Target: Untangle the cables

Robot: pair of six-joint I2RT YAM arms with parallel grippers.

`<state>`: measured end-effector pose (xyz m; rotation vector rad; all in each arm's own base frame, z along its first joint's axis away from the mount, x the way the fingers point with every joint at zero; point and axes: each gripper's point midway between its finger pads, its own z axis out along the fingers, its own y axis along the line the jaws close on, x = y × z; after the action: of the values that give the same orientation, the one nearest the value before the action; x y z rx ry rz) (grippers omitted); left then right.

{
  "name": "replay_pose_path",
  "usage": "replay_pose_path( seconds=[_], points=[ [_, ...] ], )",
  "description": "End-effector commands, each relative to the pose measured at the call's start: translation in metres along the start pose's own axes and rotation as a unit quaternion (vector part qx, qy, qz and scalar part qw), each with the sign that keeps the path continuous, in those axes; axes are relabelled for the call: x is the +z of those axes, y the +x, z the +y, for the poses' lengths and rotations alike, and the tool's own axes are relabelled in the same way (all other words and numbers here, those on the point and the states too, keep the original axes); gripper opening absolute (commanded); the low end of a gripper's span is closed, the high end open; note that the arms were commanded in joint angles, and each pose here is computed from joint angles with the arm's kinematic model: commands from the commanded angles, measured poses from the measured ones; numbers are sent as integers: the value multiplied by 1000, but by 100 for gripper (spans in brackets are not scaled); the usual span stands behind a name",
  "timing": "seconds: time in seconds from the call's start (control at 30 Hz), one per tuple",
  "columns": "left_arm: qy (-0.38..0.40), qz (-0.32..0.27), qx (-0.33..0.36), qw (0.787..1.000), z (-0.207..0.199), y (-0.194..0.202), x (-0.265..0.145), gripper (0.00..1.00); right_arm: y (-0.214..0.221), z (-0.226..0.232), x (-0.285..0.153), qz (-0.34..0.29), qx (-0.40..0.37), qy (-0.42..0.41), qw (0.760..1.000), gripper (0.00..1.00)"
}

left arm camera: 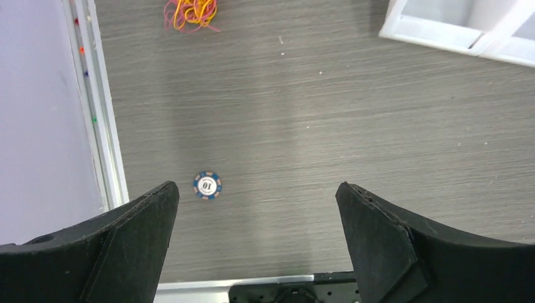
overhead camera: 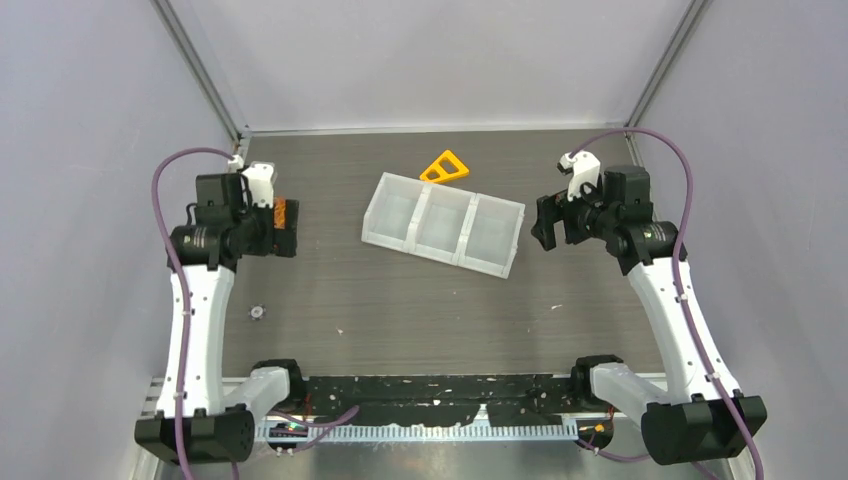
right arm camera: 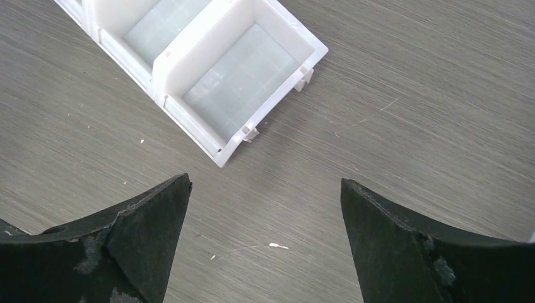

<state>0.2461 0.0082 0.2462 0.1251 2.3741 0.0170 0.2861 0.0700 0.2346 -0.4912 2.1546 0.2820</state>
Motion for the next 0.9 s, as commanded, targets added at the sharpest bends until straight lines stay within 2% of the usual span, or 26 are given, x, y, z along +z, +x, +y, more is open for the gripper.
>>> replay_pose_path(
  seconds=[0.0, 0.23, 0.47, 0.57, 0.67, 0.87],
  points=[
    [-9, 39, 26, 999, 16, -15, 18, 99, -23, 8, -3, -22, -18, -28, 999, 95],
    [-18, 97, 72, 992, 55, -55, 79, 99, -13, 11, 11, 4, -14, -52, 999, 95],
    [15, 141, 52, 989, 87, -75, 151, 98, -9, 11, 22, 23, -11, -63, 998, 95],
    [26, 164, 49, 985, 90, -70, 181, 94, -9, 10, 26, 28, -12, -66, 997, 95],
    [36, 189, 39, 981, 90, -55, 208, 84, -9, 10, 31, 34, -9, -72, 997, 95],
    [44, 215, 29, 975, 89, -35, 241, 69, -12, 15, 35, 35, -8, -85, 996, 95]
  ],
)
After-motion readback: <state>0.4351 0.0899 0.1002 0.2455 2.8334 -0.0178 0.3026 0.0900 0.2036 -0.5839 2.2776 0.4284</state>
